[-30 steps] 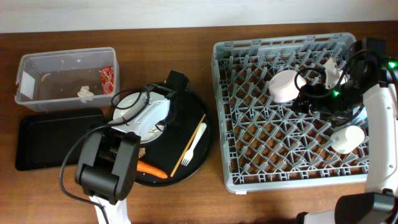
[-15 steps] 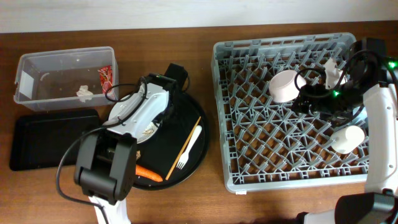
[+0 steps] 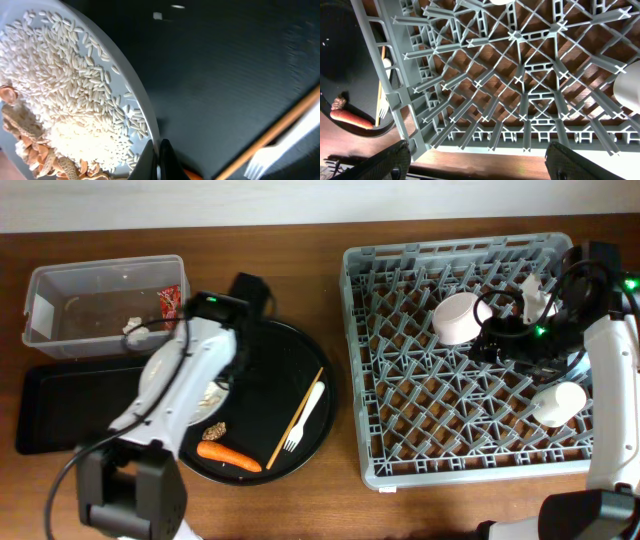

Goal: Sort waste into correct bins and load items into the dishwasher rack
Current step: 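Tilt the plate over the black tray to dump rice and shells, then set the empty white plate back on the round tray with the left gripper, then reach the right gripper to the white plate and grasp its rim, then carry the white plate to the rack's left side and stand it upright, then reach the right gripper to the white fork on the round tray and grasp it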

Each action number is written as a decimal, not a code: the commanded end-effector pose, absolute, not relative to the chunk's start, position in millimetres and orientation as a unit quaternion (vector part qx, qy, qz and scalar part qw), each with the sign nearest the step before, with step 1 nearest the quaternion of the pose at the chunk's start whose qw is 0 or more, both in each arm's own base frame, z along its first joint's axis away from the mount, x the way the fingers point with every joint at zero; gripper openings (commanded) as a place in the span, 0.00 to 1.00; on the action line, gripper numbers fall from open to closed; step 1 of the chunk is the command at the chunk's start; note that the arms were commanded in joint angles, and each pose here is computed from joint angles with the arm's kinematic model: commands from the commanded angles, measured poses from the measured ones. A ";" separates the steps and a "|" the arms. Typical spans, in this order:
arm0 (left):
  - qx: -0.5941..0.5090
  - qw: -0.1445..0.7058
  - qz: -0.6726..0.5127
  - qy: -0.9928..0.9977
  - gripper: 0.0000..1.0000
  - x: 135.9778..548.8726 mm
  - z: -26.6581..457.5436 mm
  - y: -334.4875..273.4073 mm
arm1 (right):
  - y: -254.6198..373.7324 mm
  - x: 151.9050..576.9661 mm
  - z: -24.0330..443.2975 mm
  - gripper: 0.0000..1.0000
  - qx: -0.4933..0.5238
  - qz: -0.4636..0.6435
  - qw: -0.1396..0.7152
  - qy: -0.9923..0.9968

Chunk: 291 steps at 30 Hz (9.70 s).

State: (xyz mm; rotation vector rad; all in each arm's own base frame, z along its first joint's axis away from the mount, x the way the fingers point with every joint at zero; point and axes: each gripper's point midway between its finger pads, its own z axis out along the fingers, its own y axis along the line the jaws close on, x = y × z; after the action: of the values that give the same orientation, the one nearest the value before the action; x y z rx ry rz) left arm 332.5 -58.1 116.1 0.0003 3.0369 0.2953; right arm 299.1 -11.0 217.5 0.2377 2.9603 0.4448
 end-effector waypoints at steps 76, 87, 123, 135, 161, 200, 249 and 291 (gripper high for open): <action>-0.117 0.250 -0.436 0.856 0.00 347.7 239.4 48.0 | -9.9 294.4 222.6 0.89 0.071 0.142 0.071 0.985; 0.135 0.048 -0.120 0.982 0.00 348.1 96.6 -161.1 | -9.7 293.6 222.5 0.89 0.071 0.143 0.069 0.985; -0.195 0.141 -0.075 0.968 0.64 319.4 238.5 69.5 | 305.6 368.3 50.2 0.81 -0.172 0.086 0.119 0.974; -0.197 0.121 -0.077 0.970 0.64 316.3 219.2 68.5 | 304.1 362.6 7.3 0.27 -0.151 0.073 0.078 0.983; -0.195 0.131 -0.076 0.969 0.64 321.3 219.5 70.1 | 20.6 410.6 354.9 0.04 0.117 -0.391 0.419 0.811; -0.176 0.122 -0.080 0.974 0.65 320.8 217.2 55.7 | 69.6 333.7 284.7 0.99 -0.018 0.028 0.250 0.968; -0.144 0.115 -0.039 0.982 0.65 320.6 215.0 46.2 | 303.1 261.7 -2.6 0.16 0.044 0.045 -0.043 0.997; -0.144 0.115 -0.040 0.982 0.65 320.5 214.9 45.9 | 288.6 275.2 70.1 0.45 -0.065 0.029 0.024 0.997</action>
State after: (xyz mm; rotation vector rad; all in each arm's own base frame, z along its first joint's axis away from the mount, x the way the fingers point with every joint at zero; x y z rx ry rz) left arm 321.6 44.7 214.7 -0.4074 2.8814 -0.1260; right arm 276.7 293.3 72.2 -0.2406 3.0876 0.1273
